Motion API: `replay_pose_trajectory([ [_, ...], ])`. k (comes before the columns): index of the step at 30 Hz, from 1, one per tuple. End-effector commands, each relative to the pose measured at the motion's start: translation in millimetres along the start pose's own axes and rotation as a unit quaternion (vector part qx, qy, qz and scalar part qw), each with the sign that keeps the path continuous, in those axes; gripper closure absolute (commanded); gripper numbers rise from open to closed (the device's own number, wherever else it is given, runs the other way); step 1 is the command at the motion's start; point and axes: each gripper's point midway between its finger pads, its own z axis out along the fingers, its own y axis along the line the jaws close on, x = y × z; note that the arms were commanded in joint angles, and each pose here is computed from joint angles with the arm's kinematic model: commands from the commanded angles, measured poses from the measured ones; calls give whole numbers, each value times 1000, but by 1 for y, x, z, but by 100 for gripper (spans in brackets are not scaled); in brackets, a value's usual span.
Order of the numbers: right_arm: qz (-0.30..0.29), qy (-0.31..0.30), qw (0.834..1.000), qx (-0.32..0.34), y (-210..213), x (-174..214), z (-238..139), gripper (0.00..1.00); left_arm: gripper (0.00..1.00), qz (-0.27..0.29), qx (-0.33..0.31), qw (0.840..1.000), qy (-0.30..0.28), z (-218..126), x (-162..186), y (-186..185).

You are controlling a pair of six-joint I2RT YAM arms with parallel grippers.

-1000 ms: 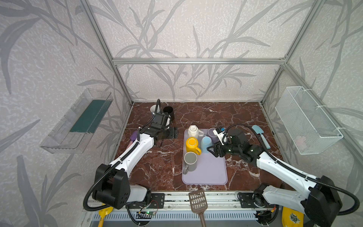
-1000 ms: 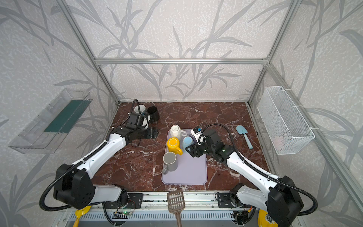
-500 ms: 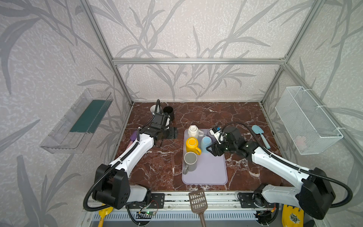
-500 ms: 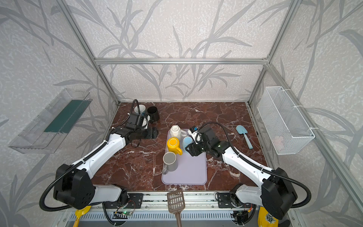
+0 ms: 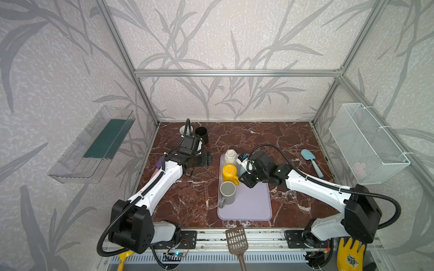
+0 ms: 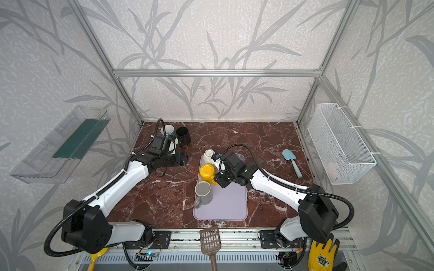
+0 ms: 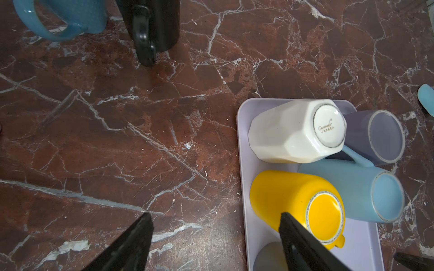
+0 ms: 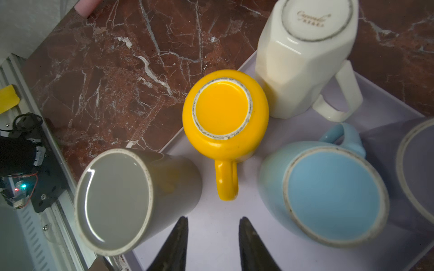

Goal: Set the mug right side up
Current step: 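Open and raise the left gripper while the right gripper moves over the yellow mug, then lower the right gripper onto the upside-down yellow mug and close on it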

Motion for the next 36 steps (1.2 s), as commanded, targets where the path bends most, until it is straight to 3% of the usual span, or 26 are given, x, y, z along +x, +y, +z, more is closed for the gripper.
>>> replay_pose_trajectory([
  [1, -12, 18, 999, 26, -2, -5, 3, 64, 14, 4, -12, 1000, -5, -11, 1, 3],
  [12, -24, 67, 996, 62, -6, -6, 21, 69, 14, 11, -30, 999, -18, -21, 1, 10],
  [36, -47, 134, 986, 92, -7, 3, 48, 70, 14, 19, -33, 999, -25, -24, -3, 10],
])
